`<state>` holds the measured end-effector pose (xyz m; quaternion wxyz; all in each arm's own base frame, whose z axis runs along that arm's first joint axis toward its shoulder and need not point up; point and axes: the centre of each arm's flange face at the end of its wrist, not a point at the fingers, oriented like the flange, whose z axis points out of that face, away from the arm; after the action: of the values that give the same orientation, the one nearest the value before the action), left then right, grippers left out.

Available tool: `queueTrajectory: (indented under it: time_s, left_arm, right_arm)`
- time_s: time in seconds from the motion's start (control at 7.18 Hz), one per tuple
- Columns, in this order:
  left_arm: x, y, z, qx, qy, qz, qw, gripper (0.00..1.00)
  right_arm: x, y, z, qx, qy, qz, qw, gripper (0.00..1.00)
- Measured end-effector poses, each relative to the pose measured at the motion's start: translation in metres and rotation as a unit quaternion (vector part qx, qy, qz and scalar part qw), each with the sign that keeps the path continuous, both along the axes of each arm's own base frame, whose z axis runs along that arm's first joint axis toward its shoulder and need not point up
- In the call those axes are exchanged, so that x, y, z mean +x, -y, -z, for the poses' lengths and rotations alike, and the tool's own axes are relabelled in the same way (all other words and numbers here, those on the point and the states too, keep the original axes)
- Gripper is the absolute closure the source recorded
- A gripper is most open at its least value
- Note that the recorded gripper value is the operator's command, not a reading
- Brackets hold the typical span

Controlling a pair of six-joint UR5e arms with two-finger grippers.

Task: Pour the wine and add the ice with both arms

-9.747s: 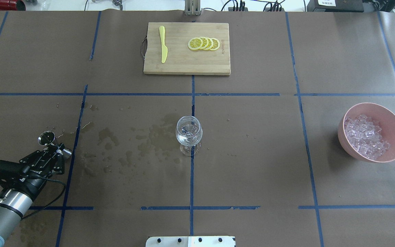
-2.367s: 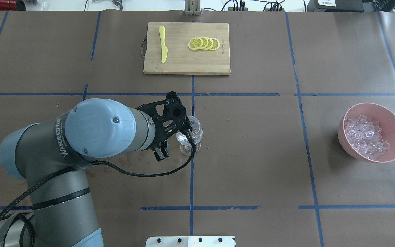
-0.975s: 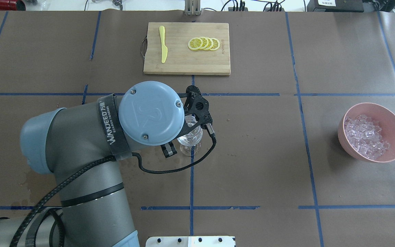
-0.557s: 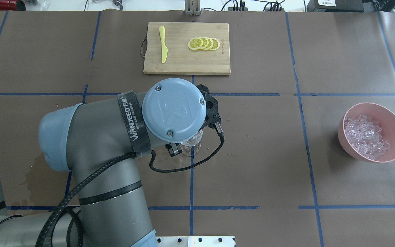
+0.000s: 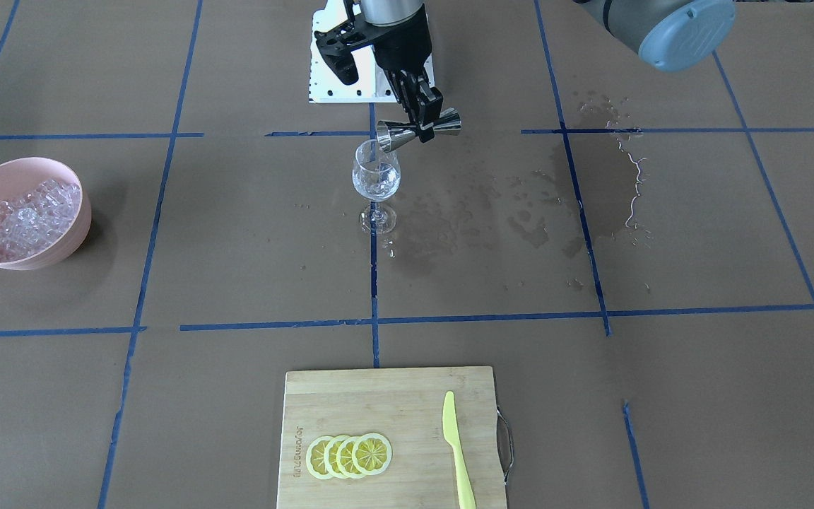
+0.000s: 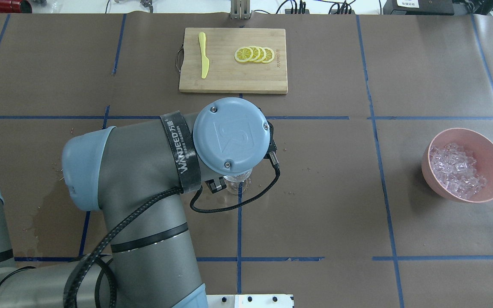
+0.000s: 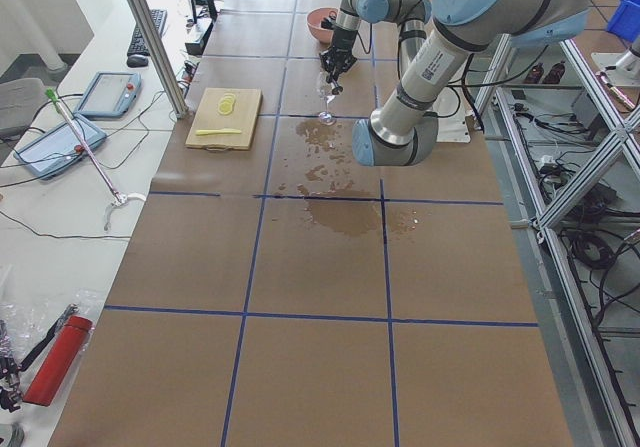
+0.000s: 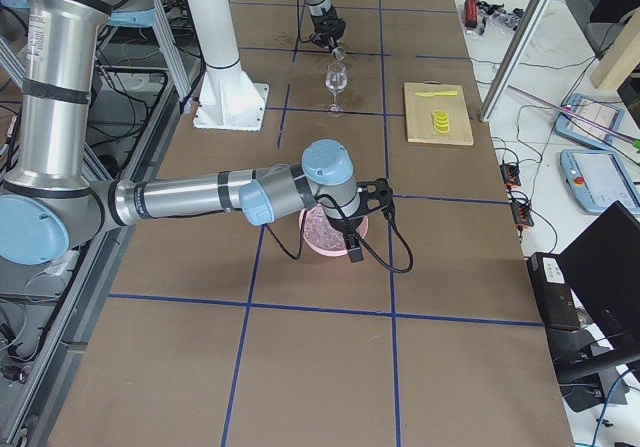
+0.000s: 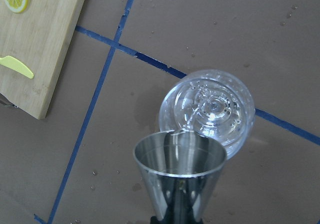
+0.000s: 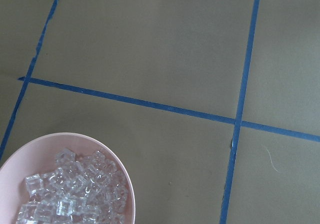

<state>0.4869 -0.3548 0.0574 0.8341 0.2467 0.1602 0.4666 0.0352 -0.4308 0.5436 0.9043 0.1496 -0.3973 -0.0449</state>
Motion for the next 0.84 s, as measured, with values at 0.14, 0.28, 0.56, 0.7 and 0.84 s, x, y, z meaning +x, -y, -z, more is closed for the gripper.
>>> queueTrajectory:
  time_s: [0.14,0.28,0.56,0.7,0.84]
  left_arm:
    - [-0.0005,-0.0001,0.0013,0.000,0.002,0.000,1.0000,1.00]
    - [-0.0008,-0.0003,0.0022,0.000,0.002,0.000,1.0000,1.00]
    - [-0.0014,-0.0006,0.0034,0.000,0.001,0.000,1.0000,1.00]
    - [-0.0016,-0.0005,0.0034,0.000,0.001,0.000,1.0000,1.00]
    - [-0.0021,-0.0006,0.0038,0.001,0.000,0.000,1.0000,1.00]
  right_arm:
    - [0.0000,0.0000,0.0000,0.000,0.000,0.000,1.0000,0.00]
    - [0.0000,0.0000,0.0000,0.000,0.000,0.000,1.0000,0.00]
    - [0.0000,0.0000,0.0000,0.000,0.000,0.000,1.0000,0.00]
    - [0.0000,0.0000,0.0000,0.000,0.000,0.000,1.0000,0.00]
    - [0.0000,0.0000,0.0000,0.000,0.000,0.000,1.0000,0.00]
